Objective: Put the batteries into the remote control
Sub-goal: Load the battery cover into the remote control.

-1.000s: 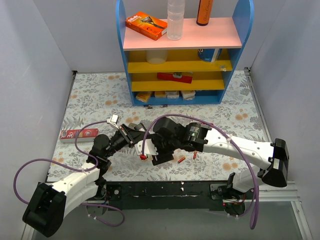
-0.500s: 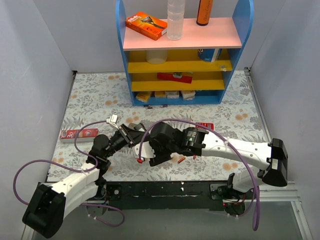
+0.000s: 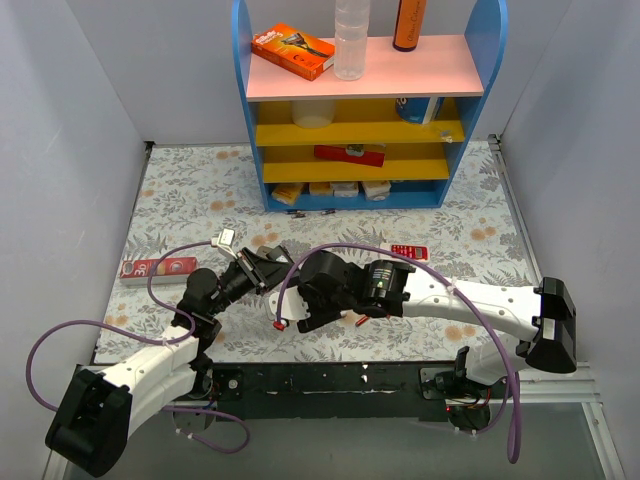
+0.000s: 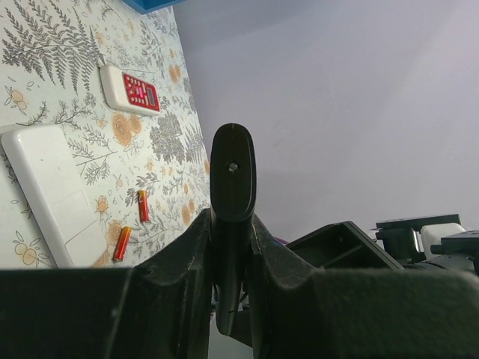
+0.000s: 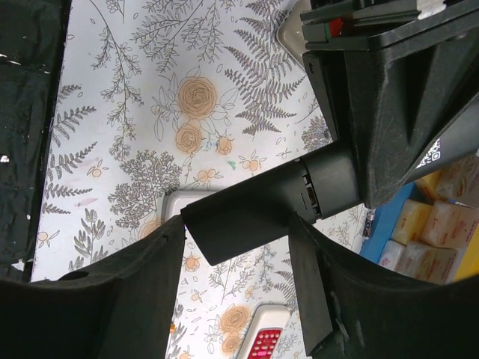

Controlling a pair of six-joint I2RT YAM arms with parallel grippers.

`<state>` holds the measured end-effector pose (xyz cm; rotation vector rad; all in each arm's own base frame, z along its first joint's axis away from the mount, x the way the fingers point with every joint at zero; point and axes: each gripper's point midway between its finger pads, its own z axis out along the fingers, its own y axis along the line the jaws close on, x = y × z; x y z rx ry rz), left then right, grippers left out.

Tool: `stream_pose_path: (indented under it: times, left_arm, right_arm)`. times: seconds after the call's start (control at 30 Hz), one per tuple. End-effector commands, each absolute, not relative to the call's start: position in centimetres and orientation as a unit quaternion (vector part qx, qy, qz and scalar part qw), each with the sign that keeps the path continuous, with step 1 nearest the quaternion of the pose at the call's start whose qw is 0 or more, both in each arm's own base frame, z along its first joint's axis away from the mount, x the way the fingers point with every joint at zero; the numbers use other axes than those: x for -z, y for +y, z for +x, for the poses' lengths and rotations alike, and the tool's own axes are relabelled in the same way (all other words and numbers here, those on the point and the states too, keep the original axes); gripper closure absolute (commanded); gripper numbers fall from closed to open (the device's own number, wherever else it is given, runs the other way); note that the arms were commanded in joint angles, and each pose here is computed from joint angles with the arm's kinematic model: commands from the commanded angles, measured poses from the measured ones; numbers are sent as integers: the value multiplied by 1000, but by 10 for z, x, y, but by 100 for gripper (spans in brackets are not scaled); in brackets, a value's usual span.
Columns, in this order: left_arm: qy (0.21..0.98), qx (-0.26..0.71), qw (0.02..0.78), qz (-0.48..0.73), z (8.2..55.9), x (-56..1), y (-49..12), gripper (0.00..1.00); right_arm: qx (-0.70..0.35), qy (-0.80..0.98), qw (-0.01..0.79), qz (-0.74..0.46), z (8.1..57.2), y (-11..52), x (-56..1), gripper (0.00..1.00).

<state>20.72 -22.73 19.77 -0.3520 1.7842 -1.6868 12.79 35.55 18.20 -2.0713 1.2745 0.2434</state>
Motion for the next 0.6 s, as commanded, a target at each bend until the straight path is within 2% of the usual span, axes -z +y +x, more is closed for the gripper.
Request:
stream_pose_path:
  times: [0.0,0.57]
  left_arm:
    - [606,744,239,-147,184,-269,-233,100]
    - [606,753,227,-120,174,-277,-237,100]
  right_arm:
    - [-82,488,354,-794,135,360,-177,38]
    - [-77,474,387,-787,150,377,-184,39]
